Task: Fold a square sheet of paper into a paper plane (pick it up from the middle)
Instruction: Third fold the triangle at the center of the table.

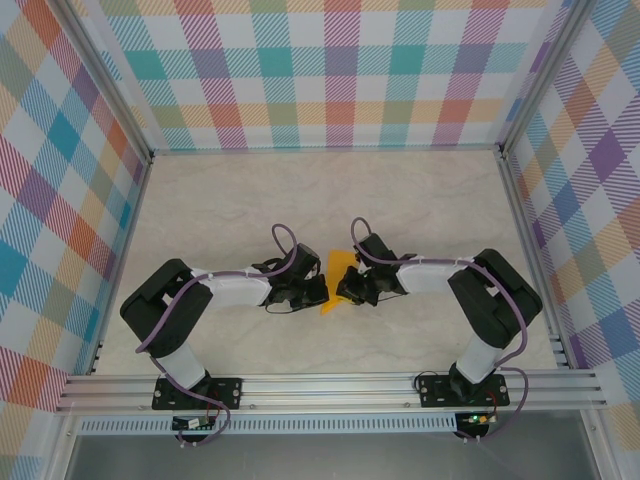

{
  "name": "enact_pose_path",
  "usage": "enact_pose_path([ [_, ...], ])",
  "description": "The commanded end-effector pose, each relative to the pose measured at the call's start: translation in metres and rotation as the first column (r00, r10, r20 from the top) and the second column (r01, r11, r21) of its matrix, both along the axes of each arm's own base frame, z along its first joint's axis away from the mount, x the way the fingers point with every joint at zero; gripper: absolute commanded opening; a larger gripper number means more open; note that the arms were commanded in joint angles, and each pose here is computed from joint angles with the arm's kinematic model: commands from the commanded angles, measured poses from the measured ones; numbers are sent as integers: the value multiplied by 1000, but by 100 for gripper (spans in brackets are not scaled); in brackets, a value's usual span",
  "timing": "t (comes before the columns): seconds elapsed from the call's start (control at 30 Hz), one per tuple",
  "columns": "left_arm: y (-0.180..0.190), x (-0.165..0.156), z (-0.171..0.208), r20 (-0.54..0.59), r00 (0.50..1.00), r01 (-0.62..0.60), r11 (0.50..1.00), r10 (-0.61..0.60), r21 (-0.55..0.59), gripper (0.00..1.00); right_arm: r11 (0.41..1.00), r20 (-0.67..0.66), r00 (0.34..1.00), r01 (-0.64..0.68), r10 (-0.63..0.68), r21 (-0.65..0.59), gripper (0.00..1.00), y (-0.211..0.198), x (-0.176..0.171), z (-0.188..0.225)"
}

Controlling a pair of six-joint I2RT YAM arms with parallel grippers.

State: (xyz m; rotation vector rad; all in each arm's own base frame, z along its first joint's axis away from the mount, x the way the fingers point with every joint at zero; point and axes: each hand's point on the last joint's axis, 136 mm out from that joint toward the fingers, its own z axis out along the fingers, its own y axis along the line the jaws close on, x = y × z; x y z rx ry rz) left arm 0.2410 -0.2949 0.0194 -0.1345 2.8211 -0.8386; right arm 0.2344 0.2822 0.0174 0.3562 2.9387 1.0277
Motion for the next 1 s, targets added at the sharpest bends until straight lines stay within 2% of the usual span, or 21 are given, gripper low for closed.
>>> enact_pose_path([
  [0.0,16,-15,-21,-66,998,14,994,-7,104,5,998,86,996,-29,24,58,10,3,8,20],
  [0.1,16,-16,-22,-67,998,15,994,-8,108,5,999,116,993,-34,29,42,8,0,14,21],
  [0.43,18,-16,-25,-81,997,15,992,-4,128,5,999,84,996,13,-10,-47,7,-25,9,-15],
  [0.7,19,-17,-25,-84,996,15,991,-3,133,5,1000,159,987,20,-16,-20,7,-28,27,12],
  [0.97,19,-18,-25,-86,996,18,991,-7,134,5,997,113,993,25,-16,-76,7,-43,25,-12],
])
